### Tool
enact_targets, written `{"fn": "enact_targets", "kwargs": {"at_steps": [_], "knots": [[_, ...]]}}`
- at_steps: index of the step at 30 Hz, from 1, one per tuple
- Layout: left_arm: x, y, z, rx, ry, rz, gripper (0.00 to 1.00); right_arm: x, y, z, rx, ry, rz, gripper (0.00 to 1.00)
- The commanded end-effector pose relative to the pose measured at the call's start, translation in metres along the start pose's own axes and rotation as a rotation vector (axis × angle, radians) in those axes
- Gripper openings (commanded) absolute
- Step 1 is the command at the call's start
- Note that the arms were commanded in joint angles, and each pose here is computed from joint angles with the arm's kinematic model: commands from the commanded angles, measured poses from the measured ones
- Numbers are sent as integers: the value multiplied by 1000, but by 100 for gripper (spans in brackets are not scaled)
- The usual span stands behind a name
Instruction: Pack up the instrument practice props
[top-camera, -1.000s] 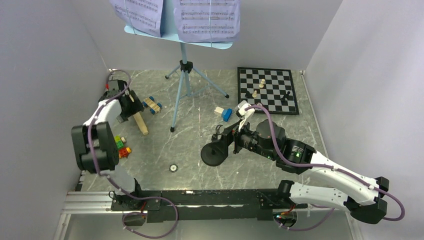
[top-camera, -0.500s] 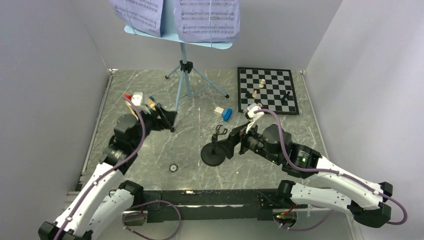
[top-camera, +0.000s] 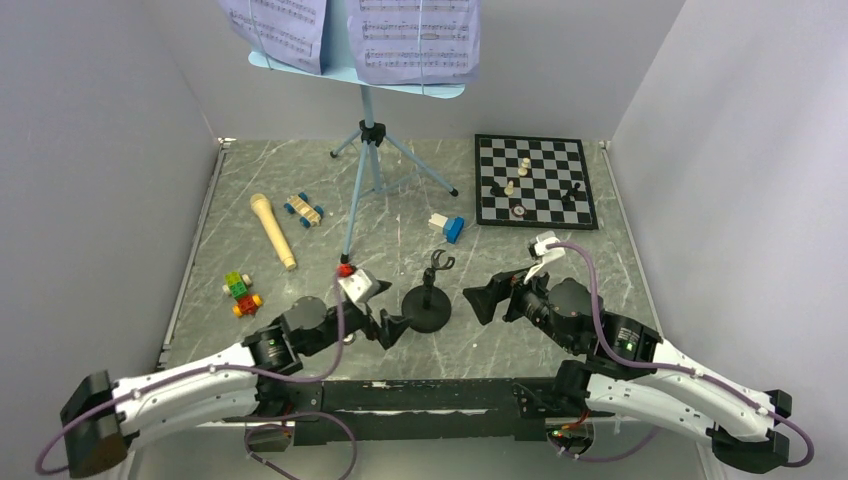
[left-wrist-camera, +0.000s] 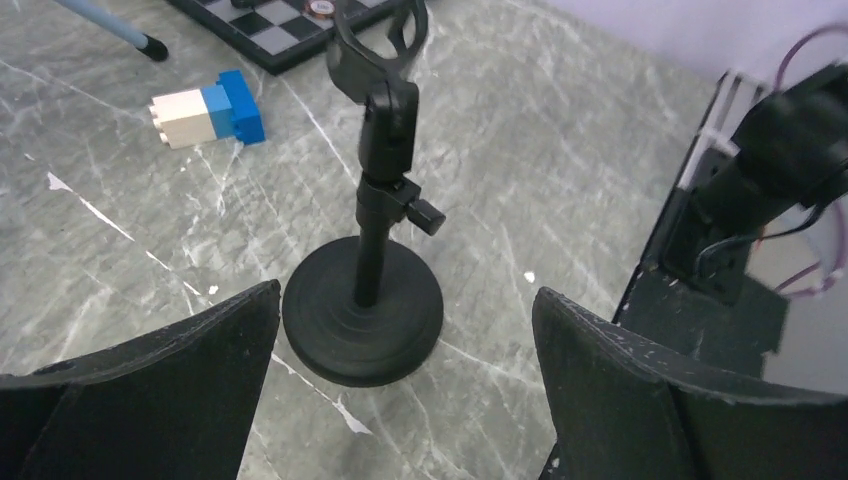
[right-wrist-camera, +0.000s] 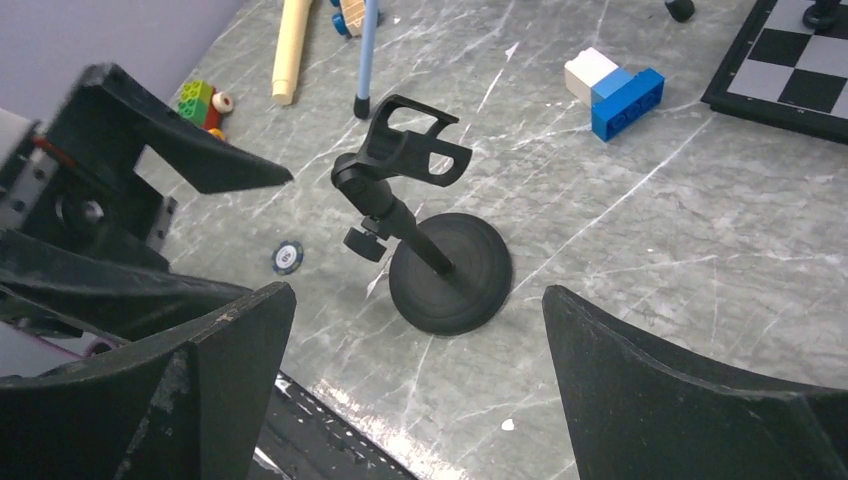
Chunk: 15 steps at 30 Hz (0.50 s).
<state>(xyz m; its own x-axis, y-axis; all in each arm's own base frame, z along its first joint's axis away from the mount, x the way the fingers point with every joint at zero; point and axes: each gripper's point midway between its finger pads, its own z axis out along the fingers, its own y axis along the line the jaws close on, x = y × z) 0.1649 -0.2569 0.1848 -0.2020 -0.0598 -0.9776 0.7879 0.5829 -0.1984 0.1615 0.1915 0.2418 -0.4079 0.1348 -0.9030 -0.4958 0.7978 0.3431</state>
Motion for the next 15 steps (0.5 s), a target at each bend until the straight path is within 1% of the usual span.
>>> {"fn": "enact_targets", "kwargs": {"at_steps": [1,4,8,13,15], "knots": [[-9,-4,24,-5,-50,140,99,-13,-6,-3,54,-36,27,100],[5,-12,34,30,-74,146,99,-17,-9,-3,80,-30,6,100],[14,-8,39,11,-142,144,95,-20,-12,-5,95,-33,-4,100],[22,-1,55,-26,-159,178,91,-18,-15,-3,112,-30,-29,100],[21,-5,62,-6,-174,192,89,-17,-18,-1,128,-23,-44,100]]}}
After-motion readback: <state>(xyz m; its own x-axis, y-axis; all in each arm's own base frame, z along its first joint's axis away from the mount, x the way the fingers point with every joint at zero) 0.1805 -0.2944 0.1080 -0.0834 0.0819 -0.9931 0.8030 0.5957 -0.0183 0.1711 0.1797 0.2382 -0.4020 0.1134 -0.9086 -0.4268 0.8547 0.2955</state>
